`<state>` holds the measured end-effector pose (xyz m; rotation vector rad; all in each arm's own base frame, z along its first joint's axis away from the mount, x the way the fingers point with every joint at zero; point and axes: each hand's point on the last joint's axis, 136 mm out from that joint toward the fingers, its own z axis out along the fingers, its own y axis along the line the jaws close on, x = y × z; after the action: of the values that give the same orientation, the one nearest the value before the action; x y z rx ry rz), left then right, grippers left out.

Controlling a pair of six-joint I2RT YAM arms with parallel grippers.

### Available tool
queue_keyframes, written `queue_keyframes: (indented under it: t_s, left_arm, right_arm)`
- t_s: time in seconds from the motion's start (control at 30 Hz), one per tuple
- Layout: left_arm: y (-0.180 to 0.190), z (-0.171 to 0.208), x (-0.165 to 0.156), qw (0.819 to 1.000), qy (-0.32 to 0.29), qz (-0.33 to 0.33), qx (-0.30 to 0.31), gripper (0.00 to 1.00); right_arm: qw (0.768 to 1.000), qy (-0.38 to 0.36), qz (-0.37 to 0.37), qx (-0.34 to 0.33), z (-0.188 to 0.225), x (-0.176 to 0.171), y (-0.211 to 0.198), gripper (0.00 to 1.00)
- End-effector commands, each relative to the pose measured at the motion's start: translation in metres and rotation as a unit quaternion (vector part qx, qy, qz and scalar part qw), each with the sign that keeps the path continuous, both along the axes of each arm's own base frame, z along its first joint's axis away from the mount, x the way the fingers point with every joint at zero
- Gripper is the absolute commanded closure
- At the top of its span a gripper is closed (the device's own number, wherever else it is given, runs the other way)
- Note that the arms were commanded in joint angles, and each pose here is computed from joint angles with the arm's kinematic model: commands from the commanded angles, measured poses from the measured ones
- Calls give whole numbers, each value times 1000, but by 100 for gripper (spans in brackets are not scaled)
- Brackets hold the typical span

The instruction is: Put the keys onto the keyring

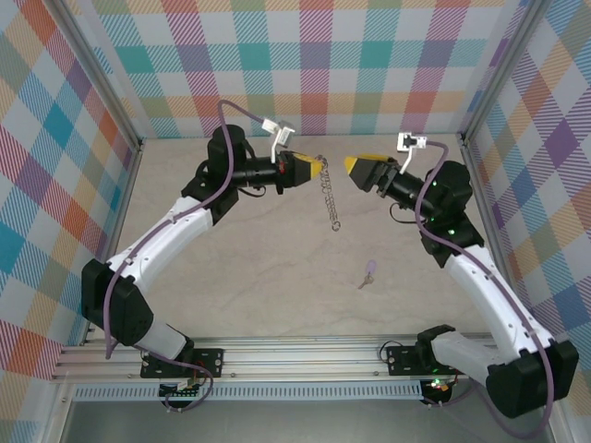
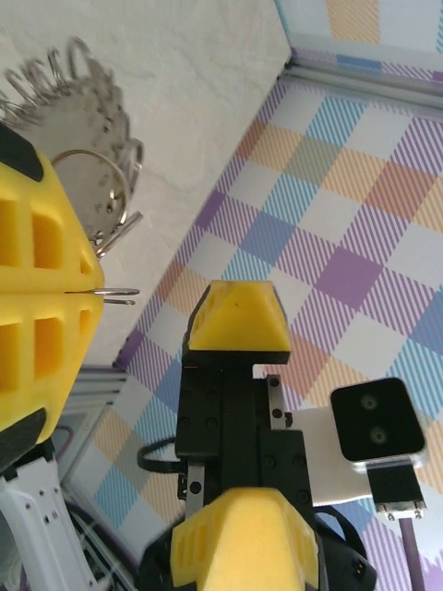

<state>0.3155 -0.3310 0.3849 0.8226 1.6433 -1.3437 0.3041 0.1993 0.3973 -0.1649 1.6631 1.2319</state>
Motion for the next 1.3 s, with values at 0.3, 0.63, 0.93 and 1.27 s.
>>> queue_keyframes:
  t_s: [0.3,0.63,0.93,1.27]
  left_arm:
    - [24,-17,-7,993,-63,79,69,100]
    - [39,-25,-19,991,-63,108,48,100]
    - [36,-28,-20,993,-54,103,35,100]
    - [33,-26,-21,994,-56,93,30,100]
  right_arm:
    - [938,255,-154,-179,-176,0,-59,0]
    - [866,405,-128,-262,-283,-44,-70,46]
    - [817,461,-139,-318,-325,-71,-80,60]
    - [783,485,-152,-358,-359,-77,-79,68]
